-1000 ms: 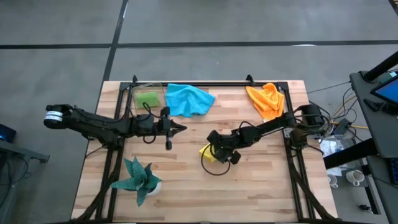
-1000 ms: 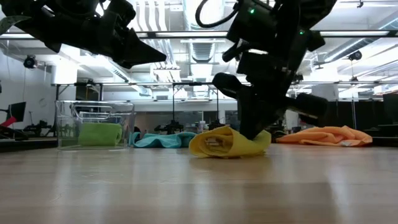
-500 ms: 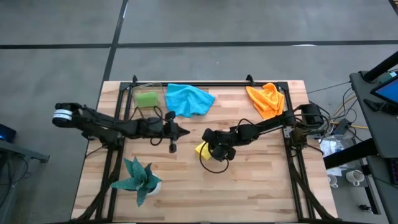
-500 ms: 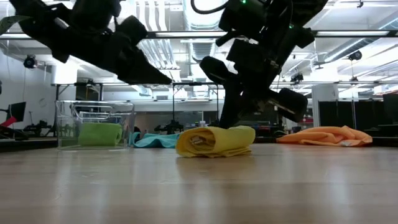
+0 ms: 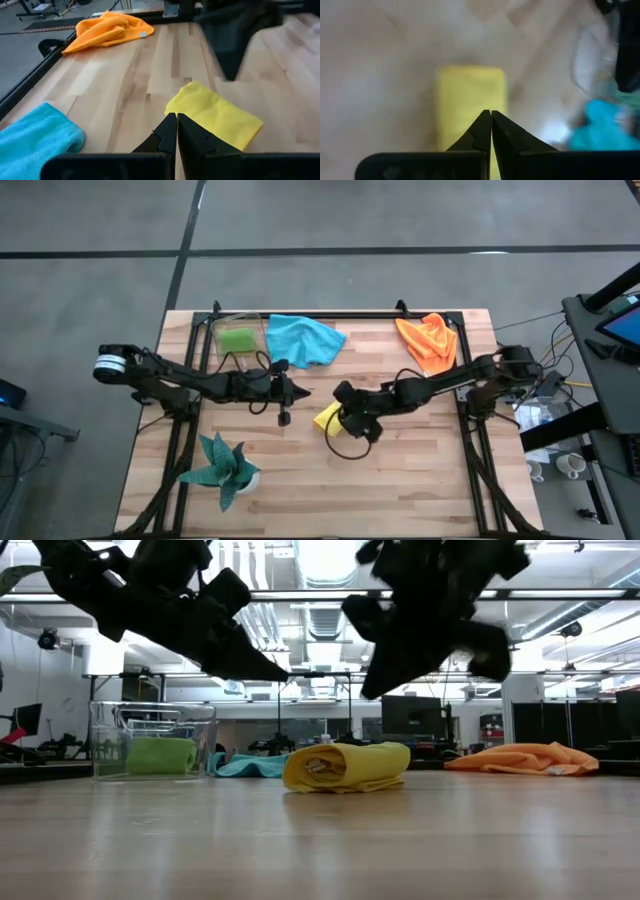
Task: Roll microfiber towels into tight, uniform cylinder then place into a basket
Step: Put the rolled yellow microfiber towel into the transparent bin
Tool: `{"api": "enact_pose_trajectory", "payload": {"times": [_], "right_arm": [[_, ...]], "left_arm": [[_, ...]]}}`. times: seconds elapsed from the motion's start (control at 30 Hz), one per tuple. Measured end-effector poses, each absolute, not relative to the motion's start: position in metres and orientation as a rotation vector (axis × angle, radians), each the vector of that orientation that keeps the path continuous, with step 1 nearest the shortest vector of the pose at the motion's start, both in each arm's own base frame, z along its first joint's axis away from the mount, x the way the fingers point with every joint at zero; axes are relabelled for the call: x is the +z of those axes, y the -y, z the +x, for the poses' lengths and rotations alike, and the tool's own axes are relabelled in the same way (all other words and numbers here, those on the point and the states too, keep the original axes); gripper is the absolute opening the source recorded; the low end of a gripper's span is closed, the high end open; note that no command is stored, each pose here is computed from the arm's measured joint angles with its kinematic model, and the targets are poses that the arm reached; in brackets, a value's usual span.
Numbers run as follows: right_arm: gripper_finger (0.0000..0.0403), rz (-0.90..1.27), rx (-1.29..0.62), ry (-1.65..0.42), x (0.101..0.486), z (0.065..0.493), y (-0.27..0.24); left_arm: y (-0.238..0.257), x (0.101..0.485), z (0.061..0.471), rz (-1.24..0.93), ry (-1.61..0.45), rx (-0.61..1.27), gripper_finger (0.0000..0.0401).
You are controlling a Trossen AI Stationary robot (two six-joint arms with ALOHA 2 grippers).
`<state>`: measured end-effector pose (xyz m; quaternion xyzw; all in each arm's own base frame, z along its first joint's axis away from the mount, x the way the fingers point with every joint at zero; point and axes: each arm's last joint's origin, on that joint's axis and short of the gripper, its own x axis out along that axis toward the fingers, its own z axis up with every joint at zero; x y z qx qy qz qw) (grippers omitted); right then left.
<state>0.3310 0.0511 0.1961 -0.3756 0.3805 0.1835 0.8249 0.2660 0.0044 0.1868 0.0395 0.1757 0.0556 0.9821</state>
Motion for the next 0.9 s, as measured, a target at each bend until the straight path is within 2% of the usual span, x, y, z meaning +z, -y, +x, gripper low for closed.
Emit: {"api": "enact_pose_trajectory", "payload": {"times": [0.13,0.2,0.33,0.5,0.9], "right_arm": [[0.0009,-0.556,0.463,-0.821,0.197,0.320,-0.067],[0.0009,-0.510,0.484,-0.878,0.187,0.316,-0.074],[0.0009,-0.525,0.535,-0.969,0.161,0.311,-0.086],[0.0009,-0.512,0.541,-1.047,0.137,0.312,-0.088],[0.0009,-0.629,0.343,-1.107,0.129,0.317,-0.067]], "left_arm": [[-0.004,0.176,0.273,0.035,-0.400,0.103,0.0000],[-0.004,0.168,0.280,0.009,-0.441,0.094,0.0000],[-0.004,0.154,0.303,-0.002,-0.585,0.077,0.0000],[-0.008,0.149,0.328,0.027,-0.743,0.150,0.0000],[-0.008,0.130,0.343,0.032,-0.828,0.141,0.0000]]}}
